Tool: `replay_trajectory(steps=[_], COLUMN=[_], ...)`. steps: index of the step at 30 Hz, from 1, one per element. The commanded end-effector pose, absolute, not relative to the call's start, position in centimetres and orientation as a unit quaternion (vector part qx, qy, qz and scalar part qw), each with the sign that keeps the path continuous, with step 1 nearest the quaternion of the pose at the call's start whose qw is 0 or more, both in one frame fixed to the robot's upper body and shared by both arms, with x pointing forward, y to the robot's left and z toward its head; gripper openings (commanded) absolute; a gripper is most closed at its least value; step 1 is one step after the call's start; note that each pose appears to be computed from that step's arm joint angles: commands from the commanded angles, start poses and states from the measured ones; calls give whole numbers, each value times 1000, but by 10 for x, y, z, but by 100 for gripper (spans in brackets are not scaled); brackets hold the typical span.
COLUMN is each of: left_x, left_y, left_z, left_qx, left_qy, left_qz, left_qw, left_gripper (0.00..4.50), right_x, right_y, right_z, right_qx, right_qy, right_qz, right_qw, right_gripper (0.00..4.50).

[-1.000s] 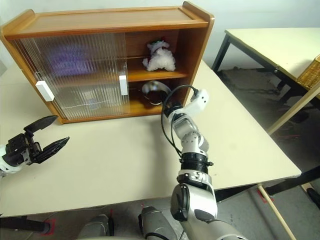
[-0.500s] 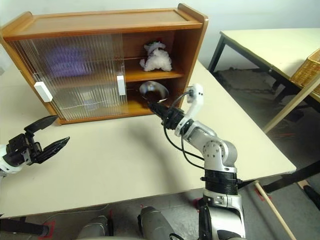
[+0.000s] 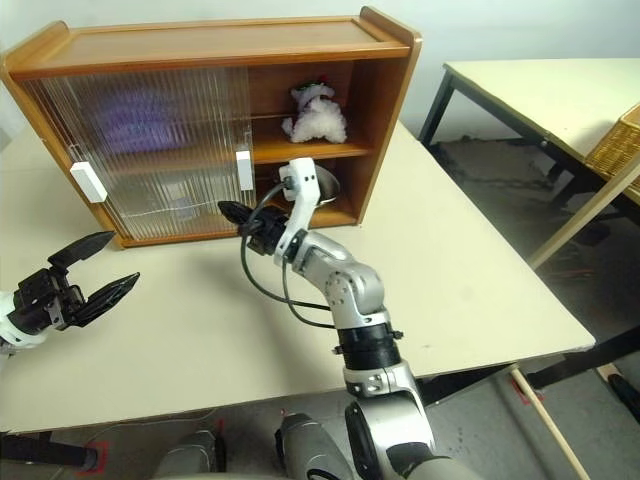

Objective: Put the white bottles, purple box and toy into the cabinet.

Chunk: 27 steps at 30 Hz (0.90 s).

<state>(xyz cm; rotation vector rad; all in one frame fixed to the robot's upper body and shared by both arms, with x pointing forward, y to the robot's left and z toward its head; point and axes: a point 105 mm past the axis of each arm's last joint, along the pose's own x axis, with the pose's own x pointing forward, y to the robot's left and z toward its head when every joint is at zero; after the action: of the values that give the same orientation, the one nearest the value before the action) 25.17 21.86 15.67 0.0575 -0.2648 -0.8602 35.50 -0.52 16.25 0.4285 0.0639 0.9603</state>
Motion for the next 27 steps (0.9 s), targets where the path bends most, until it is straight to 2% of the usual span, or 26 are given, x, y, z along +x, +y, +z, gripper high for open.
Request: replay_trajectory(steps=[1, 7, 11, 16, 19, 27], left_x=[252, 253, 254, 255, 256, 257], left_y=[217, 218, 214, 213, 212, 213], left_z=[154, 156, 155, 155, 154, 154], left_qx=[37, 39, 37, 36, 35, 35], left_qy=[-121, -122, -122, -122, -123, -122], left_qz=[-417, -417, -423, -424, -424, -427], left_qw=[900, 900, 897, 897, 897, 896], left_gripper=[450, 450, 450, 450, 450, 450], right_x=[366, 375, 389, 395, 399, 412], right_y=[0, -1, 5, 5, -2, -36], right_z=[164, 165, 177, 167, 160, 155], right_qx=[190, 186, 208, 167, 130, 118], right_qy=[14, -6, -25, -19, -21, -31], right_qz=[437, 427, 406, 393, 376, 308], right_qw=[879, 885, 890, 904, 917, 944], right_gripper=[2, 2, 2, 2, 2, 2])
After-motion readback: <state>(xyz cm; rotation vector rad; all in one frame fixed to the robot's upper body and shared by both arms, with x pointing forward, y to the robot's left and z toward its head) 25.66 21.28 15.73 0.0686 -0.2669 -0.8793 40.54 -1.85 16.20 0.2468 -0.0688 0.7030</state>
